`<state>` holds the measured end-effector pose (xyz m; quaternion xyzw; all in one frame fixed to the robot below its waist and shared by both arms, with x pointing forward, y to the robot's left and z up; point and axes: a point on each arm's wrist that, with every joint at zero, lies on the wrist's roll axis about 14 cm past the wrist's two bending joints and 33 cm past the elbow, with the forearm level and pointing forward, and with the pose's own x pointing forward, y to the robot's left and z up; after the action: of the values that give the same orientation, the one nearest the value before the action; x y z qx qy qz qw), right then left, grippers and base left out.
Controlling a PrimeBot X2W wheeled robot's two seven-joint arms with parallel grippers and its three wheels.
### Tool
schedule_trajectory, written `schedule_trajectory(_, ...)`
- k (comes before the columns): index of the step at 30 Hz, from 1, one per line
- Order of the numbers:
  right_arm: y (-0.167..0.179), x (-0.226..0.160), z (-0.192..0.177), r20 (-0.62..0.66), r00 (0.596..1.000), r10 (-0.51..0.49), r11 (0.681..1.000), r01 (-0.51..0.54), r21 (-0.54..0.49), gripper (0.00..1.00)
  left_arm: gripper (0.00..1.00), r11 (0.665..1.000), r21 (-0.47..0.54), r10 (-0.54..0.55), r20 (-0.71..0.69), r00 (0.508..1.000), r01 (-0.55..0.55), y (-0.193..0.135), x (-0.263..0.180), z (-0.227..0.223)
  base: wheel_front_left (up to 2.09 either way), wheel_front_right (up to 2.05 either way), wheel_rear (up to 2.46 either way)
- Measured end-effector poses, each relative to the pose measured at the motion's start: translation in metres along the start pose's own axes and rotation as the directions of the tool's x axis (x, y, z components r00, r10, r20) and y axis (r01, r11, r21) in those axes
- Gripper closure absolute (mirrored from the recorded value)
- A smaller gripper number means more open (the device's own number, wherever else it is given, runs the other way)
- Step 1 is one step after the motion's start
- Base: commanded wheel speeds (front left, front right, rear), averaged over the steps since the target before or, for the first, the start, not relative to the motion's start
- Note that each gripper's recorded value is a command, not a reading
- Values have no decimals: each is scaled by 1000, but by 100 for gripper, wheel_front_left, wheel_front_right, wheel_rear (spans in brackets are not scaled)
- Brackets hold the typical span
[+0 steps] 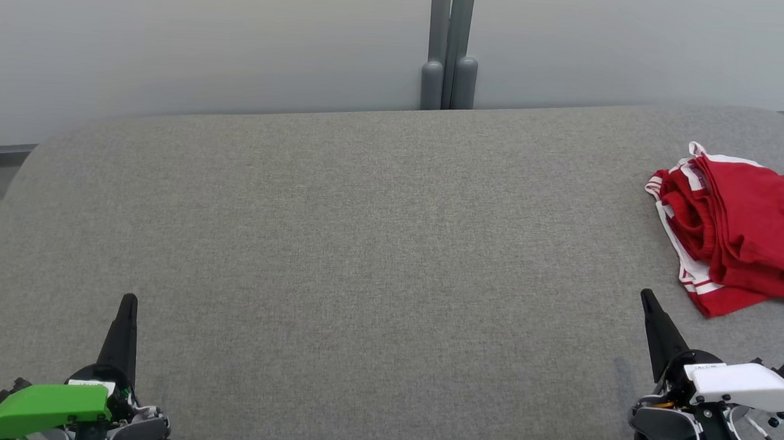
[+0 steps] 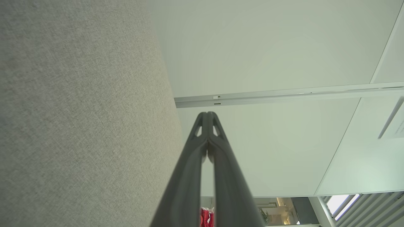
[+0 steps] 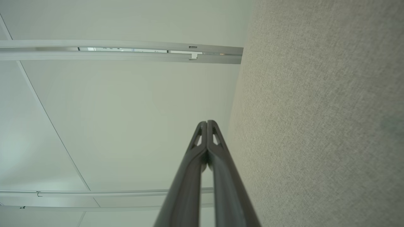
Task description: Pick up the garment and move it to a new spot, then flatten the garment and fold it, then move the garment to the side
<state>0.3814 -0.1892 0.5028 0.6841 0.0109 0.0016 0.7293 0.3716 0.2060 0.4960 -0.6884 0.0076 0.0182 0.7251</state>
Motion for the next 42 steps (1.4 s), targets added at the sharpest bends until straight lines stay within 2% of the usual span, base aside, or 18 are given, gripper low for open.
schedule_trajectory(10, 4, 1, 1, 0, 1000, 15, 998, -15, 67, 100, 100, 998, -58, -23, 0, 1000, 23, -5, 1, 2, 0, 0, 0)
schedule_trajectory(42, 4, 1, 1, 1, 1000, 15, 998, -15, 68, 100, 100, 998, -58, -24, 0, 1000, 24, -5, 1, 2, 0, 0, 0)
